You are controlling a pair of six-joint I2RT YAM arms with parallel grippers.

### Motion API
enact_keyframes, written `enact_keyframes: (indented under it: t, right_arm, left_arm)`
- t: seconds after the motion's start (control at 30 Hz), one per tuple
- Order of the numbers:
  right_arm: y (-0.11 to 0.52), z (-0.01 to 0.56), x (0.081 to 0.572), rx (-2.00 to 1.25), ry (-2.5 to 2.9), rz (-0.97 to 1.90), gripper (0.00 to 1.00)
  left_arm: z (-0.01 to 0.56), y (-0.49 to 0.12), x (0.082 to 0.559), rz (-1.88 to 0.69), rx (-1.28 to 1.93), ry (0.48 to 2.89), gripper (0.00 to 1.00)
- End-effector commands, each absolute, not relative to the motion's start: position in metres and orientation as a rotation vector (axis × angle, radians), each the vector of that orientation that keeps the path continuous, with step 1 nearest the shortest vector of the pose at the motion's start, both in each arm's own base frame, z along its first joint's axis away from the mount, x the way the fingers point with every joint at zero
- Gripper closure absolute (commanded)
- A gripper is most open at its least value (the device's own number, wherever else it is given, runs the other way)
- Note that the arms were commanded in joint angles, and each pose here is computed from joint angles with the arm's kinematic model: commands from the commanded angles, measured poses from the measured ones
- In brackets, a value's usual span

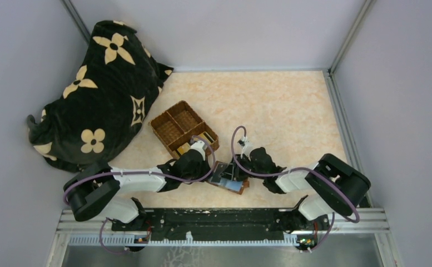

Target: Take the credit cards out of the card holder

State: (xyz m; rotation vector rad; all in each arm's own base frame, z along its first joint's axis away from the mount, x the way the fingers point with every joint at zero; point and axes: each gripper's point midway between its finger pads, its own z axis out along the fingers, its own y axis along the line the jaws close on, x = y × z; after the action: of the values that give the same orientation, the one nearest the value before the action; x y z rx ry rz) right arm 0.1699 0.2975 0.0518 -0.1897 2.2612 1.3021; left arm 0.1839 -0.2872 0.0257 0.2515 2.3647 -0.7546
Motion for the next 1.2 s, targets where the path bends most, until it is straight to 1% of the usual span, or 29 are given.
enact_keyframes:
  t: [0.0,0.37,0.57,0.63,0.67,0.73,1.03,1.17]
  right_arm:
    - [0.321,0.096,0.204,-0.191,2.072,1.364,0.74]
    - [0.330,0.090,0.206,-0.193,2.086,1.407,0.74]
    - [0.326,0.074,0.198,-0.227,2.138,1.390,0.74]
    - [0.325,0.067,0.194,-0.264,2.165,1.370,0.72]
    - [0.326,0.066,0.194,-0.280,2.169,1.370,0.70]
    - [0.326,0.060,0.192,-0.294,2.193,1.359,0.69]
    - [0.339,0.047,0.187,-0.328,2.228,1.431,0.68]
    - [0.334,0.048,0.189,-0.335,2.237,1.382,0.68]
  left_arm:
    - [0.022,-0.298,0.153,-0.884,0.325,2.435,1.00]
    - [0.022,-0.299,0.154,-0.877,0.332,2.433,1.00]
    - [0.022,-0.295,0.155,-0.853,0.326,2.428,1.00]
    - [0.022,-0.294,0.156,-0.851,0.325,2.424,1.00]
    - [0.022,-0.294,0.156,-0.851,0.324,2.422,1.00]
    - [0.022,-0.295,0.156,-0.853,0.325,2.421,1.00]
    - [0.020,-0.289,0.155,-0.831,0.314,2.435,1.00]
    - [0.020,-0.284,0.155,-0.820,0.295,2.429,1.00]
